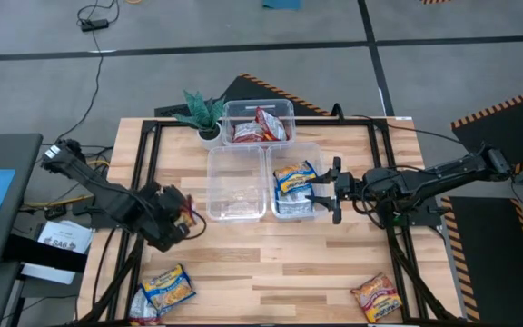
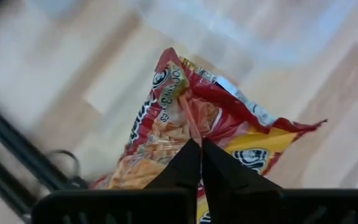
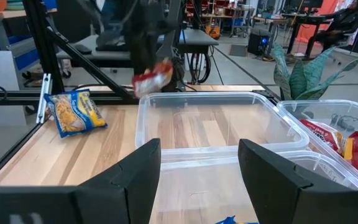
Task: Sort Maruchan noodles
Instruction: Put the red noodle pack into the bottom left transparent bin
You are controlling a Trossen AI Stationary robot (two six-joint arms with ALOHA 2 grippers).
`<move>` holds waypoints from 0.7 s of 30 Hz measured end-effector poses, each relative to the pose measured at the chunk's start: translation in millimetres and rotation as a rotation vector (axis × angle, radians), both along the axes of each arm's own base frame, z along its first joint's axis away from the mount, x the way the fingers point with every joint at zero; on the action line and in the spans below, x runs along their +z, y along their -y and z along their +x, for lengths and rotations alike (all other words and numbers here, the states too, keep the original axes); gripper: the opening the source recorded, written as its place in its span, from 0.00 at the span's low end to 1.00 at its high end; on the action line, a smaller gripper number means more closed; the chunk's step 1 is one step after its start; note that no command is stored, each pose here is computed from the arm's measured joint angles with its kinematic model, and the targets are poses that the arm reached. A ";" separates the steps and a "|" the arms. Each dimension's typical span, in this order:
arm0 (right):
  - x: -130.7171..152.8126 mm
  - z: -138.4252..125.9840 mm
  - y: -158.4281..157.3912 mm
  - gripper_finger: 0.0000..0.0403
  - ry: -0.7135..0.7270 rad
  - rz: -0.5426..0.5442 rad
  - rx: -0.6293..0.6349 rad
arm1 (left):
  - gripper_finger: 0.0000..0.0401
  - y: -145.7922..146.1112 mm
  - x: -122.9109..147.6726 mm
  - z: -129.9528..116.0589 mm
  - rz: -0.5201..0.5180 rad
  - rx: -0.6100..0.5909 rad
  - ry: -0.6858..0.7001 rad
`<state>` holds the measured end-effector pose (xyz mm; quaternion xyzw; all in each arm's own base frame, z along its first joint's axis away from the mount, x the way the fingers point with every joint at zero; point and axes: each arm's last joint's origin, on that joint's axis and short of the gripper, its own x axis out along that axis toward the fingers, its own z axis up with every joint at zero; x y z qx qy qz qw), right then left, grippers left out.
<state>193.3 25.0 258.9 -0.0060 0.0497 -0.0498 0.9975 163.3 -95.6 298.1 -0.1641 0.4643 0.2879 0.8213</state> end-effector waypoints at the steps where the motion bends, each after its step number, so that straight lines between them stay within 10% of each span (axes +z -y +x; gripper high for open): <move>1: 0.0 0.0 0.1 0.59 0.000 0.000 0.000 | 0.00 -1.5 7.9 -0.7 0.022 0.006 0.015; 14: 0.0 0.0 0.1 0.59 0.000 0.000 -0.001 | 0.00 -26.7 57.9 44.5 0.421 -0.144 0.298; 21: 0.0 0.0 0.1 0.59 0.000 0.001 -0.001 | 0.00 -55.5 47.2 87.3 0.412 -0.323 0.474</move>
